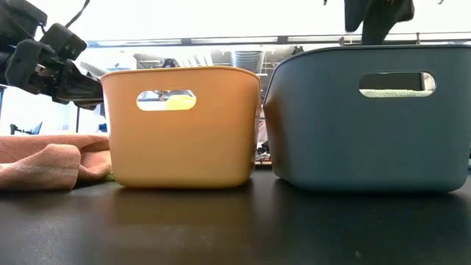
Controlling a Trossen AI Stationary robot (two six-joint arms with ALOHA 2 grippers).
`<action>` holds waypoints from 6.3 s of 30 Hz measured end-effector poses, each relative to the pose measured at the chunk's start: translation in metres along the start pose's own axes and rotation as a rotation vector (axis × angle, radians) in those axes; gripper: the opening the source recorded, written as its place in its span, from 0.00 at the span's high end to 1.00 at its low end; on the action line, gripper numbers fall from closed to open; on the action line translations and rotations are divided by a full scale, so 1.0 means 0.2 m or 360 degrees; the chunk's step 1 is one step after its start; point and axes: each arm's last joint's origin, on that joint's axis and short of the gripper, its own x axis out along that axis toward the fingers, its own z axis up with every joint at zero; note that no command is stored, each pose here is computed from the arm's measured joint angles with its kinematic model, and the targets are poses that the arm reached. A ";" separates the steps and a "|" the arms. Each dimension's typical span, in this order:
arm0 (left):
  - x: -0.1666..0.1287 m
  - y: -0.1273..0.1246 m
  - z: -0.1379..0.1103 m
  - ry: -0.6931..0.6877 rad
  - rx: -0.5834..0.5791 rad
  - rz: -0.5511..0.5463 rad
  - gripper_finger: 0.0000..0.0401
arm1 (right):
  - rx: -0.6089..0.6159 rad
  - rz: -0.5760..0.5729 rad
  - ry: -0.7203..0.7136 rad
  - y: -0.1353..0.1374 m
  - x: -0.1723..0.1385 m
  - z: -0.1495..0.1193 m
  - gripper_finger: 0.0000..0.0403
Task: Sort towels by color in basket
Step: Put the light orange towel into the orange bin
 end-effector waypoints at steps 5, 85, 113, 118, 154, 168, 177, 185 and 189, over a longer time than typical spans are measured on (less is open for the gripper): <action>0.00 0.00 0.00 0.0001 0.0000 0.0000 0.81 | -0.0140 -0.0202 -0.0511 -0.07 -0.13 -0.20 0.31; 0.26 -0.46 0.28 0.1723 -0.0525 0.0390 0.65 | -0.0935 -0.0425 -0.1528 0.06 0.01 -0.43 0.57; 0.32 -0.61 0.33 0.2285 -0.0101 0.0256 0.99 | -0.0917 -0.0398 -0.1509 0.05 0.02 -0.43 0.58; 0.21 -0.56 0.64 0.2204 -0.0089 0.0260 0.99 | -0.0921 -0.0397 -0.1487 0.02 0.00 -0.43 0.60; 0.34 -0.21 1.00 0.0545 -0.0061 0.0296 1.00 | -0.0849 -0.0139 -0.1364 0.04 -0.06 -0.49 0.78; 0.83 0.03 0.82 0.1681 -0.0637 -0.0070 0.99 | -0.0820 -0.0059 -0.1316 0.06 -0.08 -0.49 0.86; 1.17 0.03 0.64 0.1797 -0.0395 -0.0021 0.99 | -0.0753 -0.0021 -0.1301 0.06 -0.08 -0.49 0.87; 1.26 0.04 0.51 0.1879 -0.0198 0.0028 0.90 | -0.0712 0.0073 -0.1190 0.06 -0.08 -0.50 0.87; 1.24 0.00 0.55 0.1844 -0.0127 0.0008 0.77 | -0.0707 0.0086 -0.1177 0.06 -0.08 -0.51 0.87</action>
